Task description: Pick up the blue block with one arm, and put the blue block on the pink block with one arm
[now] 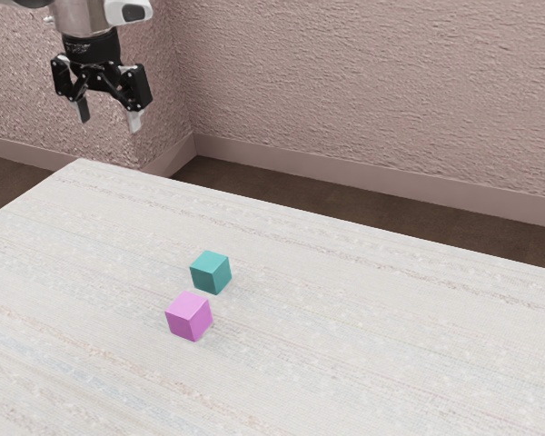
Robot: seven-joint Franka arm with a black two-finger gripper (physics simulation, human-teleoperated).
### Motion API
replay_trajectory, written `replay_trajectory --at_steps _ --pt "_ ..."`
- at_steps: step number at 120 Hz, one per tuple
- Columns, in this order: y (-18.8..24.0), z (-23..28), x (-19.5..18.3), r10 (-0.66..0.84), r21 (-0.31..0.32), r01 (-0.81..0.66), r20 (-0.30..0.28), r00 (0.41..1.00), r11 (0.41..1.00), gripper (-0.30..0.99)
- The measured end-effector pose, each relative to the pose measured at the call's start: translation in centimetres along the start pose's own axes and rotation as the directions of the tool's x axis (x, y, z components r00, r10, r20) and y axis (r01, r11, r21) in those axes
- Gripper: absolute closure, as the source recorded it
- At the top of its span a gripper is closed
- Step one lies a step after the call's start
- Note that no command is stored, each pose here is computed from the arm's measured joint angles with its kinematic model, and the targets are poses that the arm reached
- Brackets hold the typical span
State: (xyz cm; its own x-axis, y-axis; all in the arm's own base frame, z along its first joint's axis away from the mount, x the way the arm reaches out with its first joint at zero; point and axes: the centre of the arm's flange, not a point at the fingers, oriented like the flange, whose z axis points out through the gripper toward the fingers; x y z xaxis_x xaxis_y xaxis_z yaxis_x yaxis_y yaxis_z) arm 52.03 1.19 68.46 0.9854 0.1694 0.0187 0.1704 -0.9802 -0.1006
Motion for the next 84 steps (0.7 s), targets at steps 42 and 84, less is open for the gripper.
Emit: replay_trajectory --at_steps 42,84 --pt "0.5 -9.5 -1.1 -0.027 -0.045 0.023 -0.095 0.995 0.999 0.00" --pt "4.0 -7.3 -0.1 0.026 -0.041 -0.027 -0.026 0.999 0.999 0.00"
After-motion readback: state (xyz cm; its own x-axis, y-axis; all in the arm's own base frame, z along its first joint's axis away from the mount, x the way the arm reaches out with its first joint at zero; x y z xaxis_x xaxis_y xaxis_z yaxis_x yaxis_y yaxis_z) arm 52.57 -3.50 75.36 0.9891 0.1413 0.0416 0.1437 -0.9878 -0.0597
